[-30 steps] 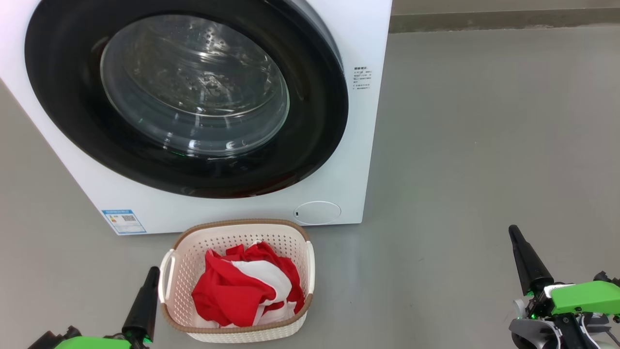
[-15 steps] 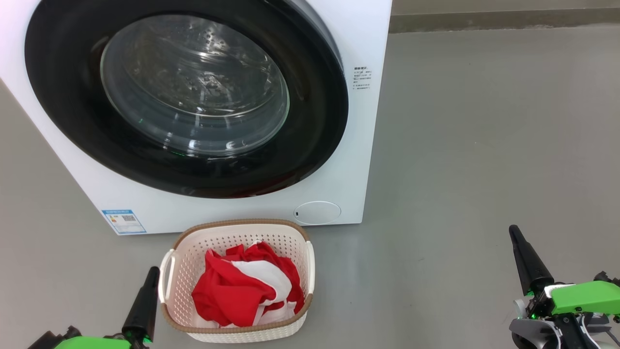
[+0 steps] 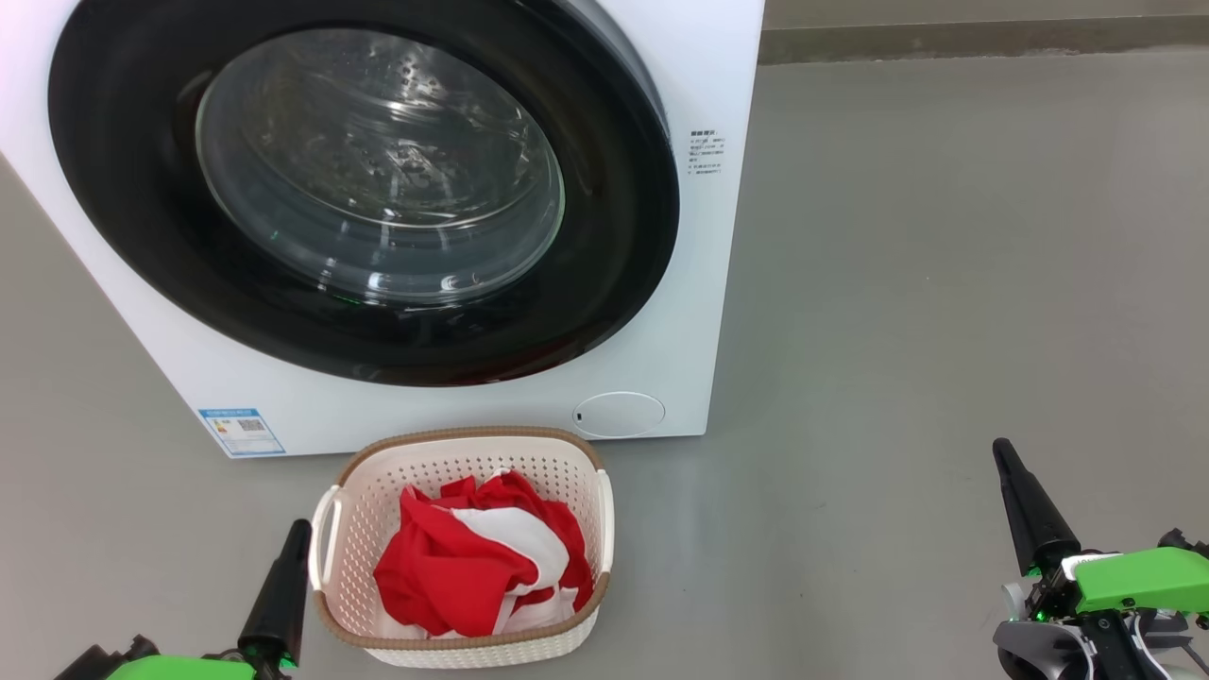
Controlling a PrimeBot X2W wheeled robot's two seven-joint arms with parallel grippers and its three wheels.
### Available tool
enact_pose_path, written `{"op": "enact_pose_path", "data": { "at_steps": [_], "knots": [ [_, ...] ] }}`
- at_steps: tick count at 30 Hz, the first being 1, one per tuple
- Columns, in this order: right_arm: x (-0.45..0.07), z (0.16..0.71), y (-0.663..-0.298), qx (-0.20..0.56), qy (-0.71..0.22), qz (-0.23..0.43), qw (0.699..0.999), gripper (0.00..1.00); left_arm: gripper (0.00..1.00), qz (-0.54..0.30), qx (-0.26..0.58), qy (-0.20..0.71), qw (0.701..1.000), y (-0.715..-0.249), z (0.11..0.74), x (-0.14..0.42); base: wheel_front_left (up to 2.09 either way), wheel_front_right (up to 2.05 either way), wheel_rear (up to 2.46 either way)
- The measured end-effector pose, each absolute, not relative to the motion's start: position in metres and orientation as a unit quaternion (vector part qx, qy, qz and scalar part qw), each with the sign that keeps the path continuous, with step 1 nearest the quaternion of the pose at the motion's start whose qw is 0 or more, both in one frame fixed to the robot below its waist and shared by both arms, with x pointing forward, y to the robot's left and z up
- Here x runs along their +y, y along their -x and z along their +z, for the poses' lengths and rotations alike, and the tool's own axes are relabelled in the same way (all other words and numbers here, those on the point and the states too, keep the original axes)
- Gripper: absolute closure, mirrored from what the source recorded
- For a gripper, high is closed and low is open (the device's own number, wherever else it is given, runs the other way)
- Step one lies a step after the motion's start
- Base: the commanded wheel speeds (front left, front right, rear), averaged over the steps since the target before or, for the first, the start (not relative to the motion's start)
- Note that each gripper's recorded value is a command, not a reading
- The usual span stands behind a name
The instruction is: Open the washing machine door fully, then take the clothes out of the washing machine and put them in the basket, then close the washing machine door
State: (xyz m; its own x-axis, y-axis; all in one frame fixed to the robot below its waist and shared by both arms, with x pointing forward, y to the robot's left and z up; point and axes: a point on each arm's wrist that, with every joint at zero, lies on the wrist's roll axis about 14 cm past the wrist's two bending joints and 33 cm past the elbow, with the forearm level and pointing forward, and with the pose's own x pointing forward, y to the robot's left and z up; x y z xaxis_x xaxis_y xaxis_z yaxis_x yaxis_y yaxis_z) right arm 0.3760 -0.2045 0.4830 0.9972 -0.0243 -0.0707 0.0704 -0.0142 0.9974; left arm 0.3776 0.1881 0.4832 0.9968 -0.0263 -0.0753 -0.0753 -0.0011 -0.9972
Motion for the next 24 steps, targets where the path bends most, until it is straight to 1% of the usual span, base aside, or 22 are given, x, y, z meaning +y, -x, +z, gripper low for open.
{"op": "enact_pose_path", "data": {
  "at_steps": [24],
  "knots": [
    [-0.2048,0.483,-0.3759,0.016,-0.711,-0.034,0.702,1.0,1.0,0.018,0.036,0.708,0.705,-0.3776,0.4831,0.1879,0.0,0.0,0.0]
  ]
}}
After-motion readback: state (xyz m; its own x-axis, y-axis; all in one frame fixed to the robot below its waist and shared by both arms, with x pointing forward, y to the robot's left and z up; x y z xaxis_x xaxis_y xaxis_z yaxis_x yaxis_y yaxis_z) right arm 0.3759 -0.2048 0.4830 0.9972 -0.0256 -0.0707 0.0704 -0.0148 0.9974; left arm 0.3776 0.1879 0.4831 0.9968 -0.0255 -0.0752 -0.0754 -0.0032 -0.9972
